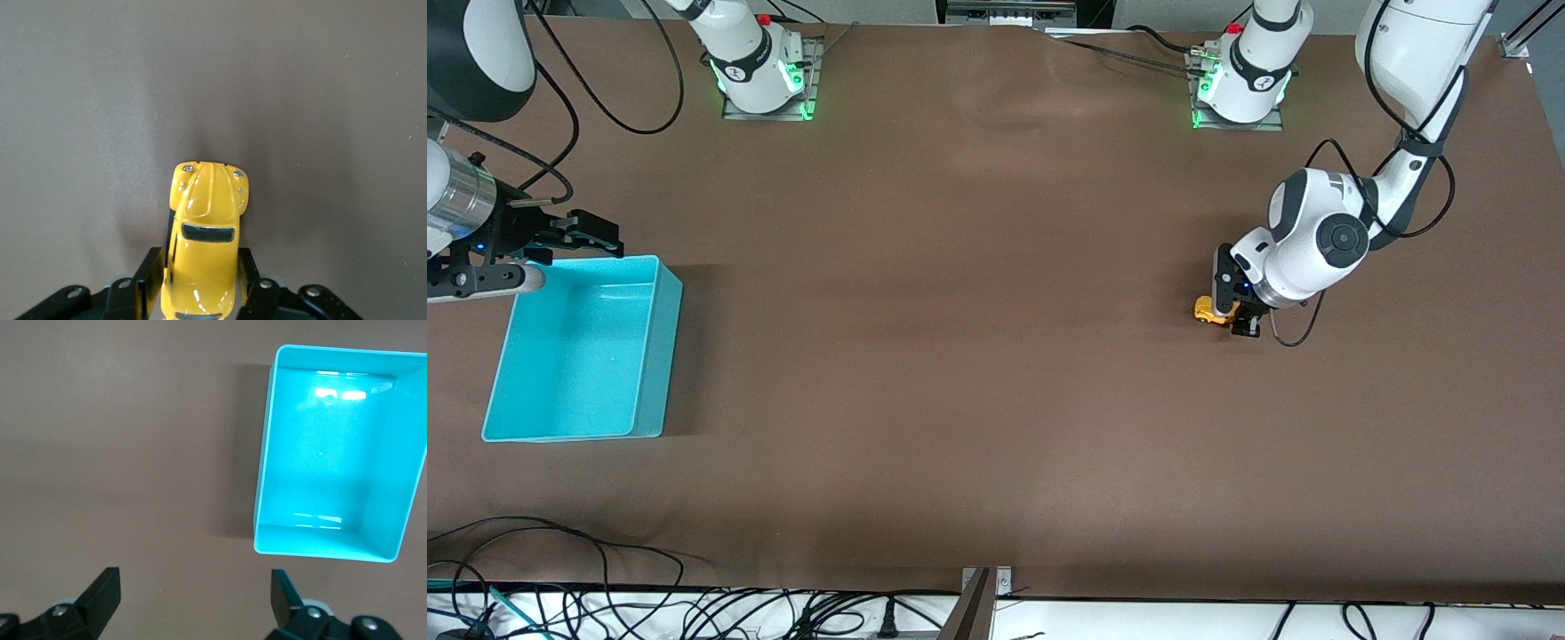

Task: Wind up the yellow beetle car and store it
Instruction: 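Lower the left gripper and grasp the yellow car, then pull the held car backward along the table with the left gripper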

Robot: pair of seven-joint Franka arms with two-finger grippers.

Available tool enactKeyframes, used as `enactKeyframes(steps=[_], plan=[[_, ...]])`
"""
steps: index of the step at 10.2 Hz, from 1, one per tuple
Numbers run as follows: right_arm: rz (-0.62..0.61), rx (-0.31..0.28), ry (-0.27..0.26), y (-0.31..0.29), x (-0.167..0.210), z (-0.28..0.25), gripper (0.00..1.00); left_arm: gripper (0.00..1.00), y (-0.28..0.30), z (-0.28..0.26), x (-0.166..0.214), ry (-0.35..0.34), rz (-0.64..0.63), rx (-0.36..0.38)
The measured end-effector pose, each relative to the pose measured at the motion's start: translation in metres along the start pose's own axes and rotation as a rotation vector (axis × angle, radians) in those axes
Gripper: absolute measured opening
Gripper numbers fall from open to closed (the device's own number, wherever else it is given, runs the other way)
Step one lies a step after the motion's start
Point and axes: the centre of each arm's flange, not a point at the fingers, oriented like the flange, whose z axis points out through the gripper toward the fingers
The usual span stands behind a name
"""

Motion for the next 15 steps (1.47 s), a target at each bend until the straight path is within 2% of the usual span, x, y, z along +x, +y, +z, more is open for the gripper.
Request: enactKeyframes(steps=[3,9,15], plan=[[0.000,0.000,-0.001,0.000,0.000,0.001,1.00,0.45,0.000,-0.001,0.000,-0.001,0.001,-0.007],[0.000,0.000,-0.002,0.000,0.000,0.001,1.00,0.45,0.002,0.000,-0.012,-0.006,-0.118,-0.052],[-0.001,0.000,-0.002,0.000,0.001,0.001,1.00,0.45,0.004,0.000,-0.033,-0.006,-0.169,-0.068]])
